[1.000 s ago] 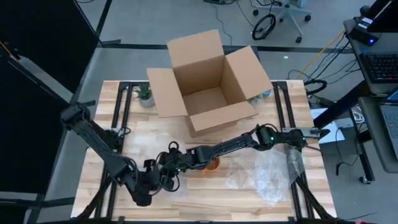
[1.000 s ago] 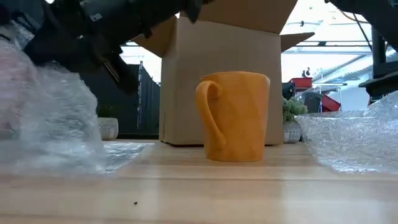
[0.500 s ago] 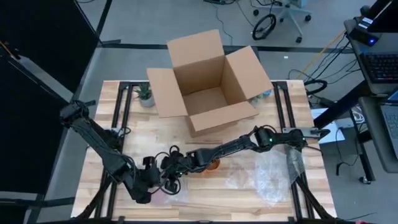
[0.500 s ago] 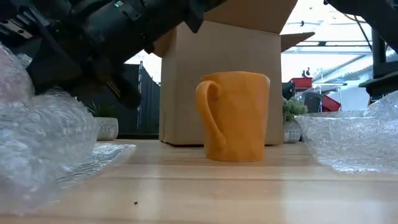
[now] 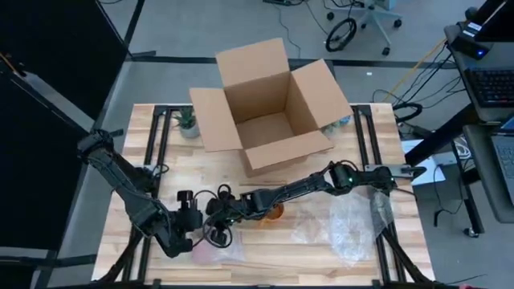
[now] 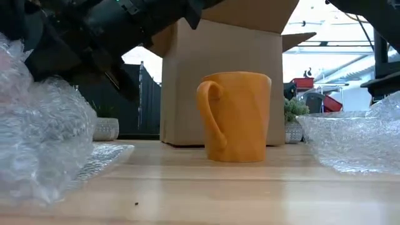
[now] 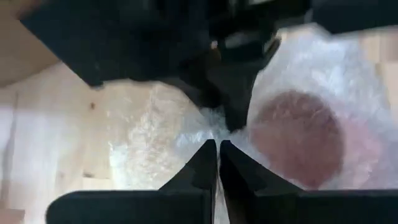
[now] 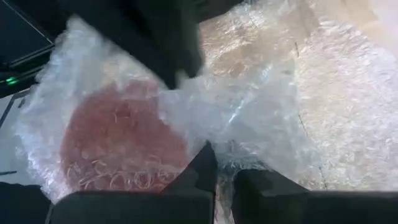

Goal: Wrap mug
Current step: Wrap the pink mug with transparent bubble wrap

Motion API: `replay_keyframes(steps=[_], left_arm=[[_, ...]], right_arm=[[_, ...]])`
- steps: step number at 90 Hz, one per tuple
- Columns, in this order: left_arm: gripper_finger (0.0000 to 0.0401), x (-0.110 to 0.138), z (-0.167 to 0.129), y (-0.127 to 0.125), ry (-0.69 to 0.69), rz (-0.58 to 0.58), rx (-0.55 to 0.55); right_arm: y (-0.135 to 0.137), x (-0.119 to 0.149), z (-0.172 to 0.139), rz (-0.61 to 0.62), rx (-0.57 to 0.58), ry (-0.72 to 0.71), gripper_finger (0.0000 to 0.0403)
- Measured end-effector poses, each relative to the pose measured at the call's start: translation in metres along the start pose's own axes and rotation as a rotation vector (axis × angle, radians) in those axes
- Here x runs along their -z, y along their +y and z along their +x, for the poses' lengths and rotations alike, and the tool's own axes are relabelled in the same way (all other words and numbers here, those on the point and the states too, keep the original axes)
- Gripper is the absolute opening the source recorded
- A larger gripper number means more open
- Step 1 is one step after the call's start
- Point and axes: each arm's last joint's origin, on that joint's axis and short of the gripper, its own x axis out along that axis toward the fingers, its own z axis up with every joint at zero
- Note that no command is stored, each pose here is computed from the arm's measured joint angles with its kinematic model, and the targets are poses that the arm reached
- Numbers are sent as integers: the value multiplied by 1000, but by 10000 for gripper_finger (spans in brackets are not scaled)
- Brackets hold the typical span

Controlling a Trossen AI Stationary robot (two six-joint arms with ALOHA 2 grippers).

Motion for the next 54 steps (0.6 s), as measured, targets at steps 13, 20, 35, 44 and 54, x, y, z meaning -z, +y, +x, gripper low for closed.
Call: replay_keyframes(steps=[13,20,35,44,54], left_arm=[[1,-1,-6,-8,5,-13,94],[1,1,-7,-10,31,-27,125],[1,1,-16,-19,-17,-48,165],[1,-1,-23,-30,-69,-56,247],[1,-1,-26,-47,-159,-88,373]], right_arm=[[-1,7,3,-9,8,37,4],[-1,6,3,-10,5,29,4],[-2,5,3,-16,7,24,4],[-2,5,3,-16,7,22,4],[-1,5,3,-17,7,19,4]])
